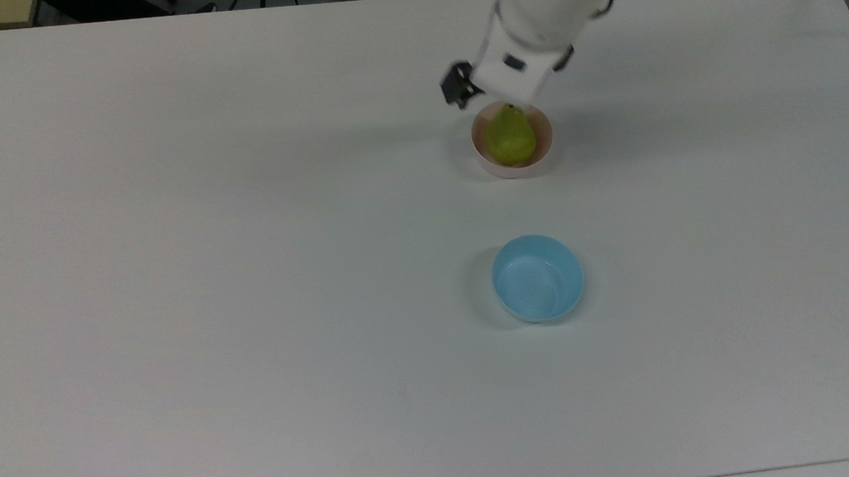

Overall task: Place the pear in the bowl
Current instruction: 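Lower the pear into the pink bowl and open the gripper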

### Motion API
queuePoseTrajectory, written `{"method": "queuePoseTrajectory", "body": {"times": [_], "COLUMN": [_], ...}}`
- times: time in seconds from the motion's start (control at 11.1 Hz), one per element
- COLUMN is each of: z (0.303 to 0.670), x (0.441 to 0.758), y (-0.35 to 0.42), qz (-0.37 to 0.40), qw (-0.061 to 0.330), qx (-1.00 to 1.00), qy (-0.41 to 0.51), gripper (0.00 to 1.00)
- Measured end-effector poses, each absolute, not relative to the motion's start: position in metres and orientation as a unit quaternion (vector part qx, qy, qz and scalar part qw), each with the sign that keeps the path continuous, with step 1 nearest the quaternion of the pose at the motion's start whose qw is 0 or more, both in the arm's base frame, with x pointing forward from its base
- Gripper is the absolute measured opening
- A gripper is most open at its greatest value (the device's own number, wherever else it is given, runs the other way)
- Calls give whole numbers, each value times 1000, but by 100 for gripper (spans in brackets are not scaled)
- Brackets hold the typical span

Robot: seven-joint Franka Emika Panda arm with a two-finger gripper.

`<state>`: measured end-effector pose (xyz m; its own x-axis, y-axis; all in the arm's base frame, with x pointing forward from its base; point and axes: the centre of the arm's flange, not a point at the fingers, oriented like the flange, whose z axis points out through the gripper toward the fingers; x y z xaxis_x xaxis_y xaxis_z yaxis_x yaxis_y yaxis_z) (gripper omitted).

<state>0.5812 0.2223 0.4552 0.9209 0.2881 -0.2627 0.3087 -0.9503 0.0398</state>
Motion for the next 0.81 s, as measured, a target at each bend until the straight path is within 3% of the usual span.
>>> {"method": "queuePoseTrajectory", "body": {"times": [0.18, 0.36, 0.54, 0.81], "z": [535, 590, 609, 617], "x": [585, 580, 572, 576], "y": [147, 45, -31, -68], "qz": [-85, -43, -30, 5], "qw": [33, 42, 41, 42], "qx": [991, 998, 999, 999], "qy": [98, 22, -16, -28], "gripper": [100, 100, 100, 100]}}
